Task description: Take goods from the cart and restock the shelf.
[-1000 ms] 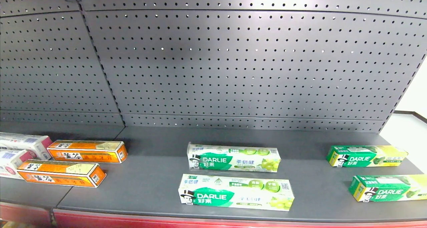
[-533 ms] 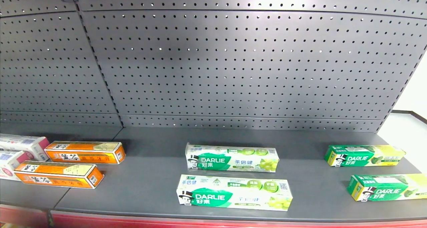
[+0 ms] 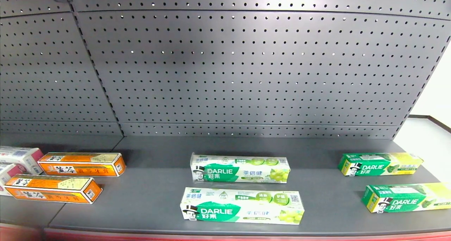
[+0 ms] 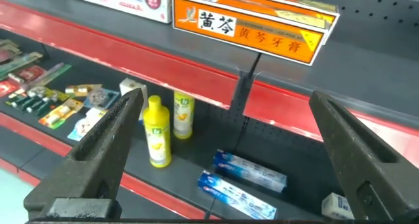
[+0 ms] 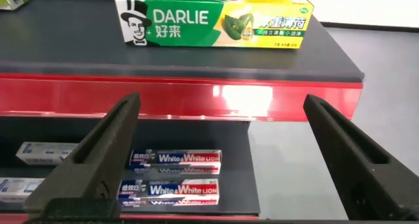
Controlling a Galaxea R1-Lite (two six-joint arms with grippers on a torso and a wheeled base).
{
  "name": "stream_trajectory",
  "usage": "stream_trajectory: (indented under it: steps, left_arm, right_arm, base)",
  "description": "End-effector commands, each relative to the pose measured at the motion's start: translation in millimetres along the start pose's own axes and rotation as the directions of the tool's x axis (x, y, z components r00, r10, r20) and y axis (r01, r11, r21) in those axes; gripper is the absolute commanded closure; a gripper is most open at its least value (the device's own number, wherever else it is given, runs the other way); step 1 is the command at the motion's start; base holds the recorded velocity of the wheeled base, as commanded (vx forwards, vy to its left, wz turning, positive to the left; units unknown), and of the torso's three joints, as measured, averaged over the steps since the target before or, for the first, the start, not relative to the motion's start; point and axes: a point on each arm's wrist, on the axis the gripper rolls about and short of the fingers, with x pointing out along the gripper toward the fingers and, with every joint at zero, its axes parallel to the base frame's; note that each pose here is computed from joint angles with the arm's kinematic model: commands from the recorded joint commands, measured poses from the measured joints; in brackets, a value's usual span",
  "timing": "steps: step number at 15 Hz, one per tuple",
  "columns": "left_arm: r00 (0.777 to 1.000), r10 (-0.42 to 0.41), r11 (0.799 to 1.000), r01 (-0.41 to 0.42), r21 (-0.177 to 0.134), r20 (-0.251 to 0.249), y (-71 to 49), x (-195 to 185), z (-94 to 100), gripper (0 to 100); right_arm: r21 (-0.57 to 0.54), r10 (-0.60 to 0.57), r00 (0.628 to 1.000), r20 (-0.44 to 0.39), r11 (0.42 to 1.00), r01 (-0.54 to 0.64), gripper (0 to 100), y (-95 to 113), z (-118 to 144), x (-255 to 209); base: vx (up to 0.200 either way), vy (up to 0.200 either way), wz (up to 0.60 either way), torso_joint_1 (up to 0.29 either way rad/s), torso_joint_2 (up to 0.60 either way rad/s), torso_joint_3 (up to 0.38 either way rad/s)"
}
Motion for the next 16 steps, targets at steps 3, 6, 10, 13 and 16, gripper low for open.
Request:
stream_trajectory:
  steps: [3, 6, 10, 13, 16]
  left_arm:
    - [1.0, -0.001, 1.0, 0.001, 0.001, 0.0, 0.0, 0.0, 0.0, 0]
    - [1.0, -0.001, 1.0, 0.001, -0.001, 0.0, 0.0, 0.0, 0.0, 0]
    - [1.0, -0.001, 1.0, 0.001, -0.001, 0.0, 0.0, 0.0, 0.0, 0]
    - [1.0, -0.001, 1.0, 0.001, 0.001, 0.0, 0.0, 0.0, 0.0, 0]
    - [1.0, -0.001, 1.0, 0.001, 0.001, 0.0, 0.0, 0.0, 0.0, 0]
  right_arm:
    - [-0.001, 0.001, 1.0, -0.004, 1.0, -0.001, 0, 0.0, 0.0, 0.3]
    - [0.0, 0.001, 1.0, -0.004, 1.0, -0.001, 0, 0.0, 0.0, 0.3]
    - [0.0, 0.001, 1.0, -0.004, 1.0, -0.001, 0, 0.0, 0.0, 0.3]
    - [0.0, 0.001, 1.0, -0.004, 1.0, -0.001, 0, 0.0, 0.0, 0.3]
    - [0.0, 0.001, 1.0, -0.004, 1.0, -0.001, 0, 0.0, 0.0, 0.3]
  base:
    - [0.0, 0.0, 0.0, 0.0, 0.0, 0.0]
    - [0.0, 0.0, 0.0, 0.0, 0.0, 0.0]
    - [0.0, 0.0, 0.0, 0.0, 0.0, 0.0]
    - [0.0, 0.0, -0.4, 0.0, 0.0, 0.003]
    - [0.0, 0.0, 0.0, 0.0, 0.0, 0.0]
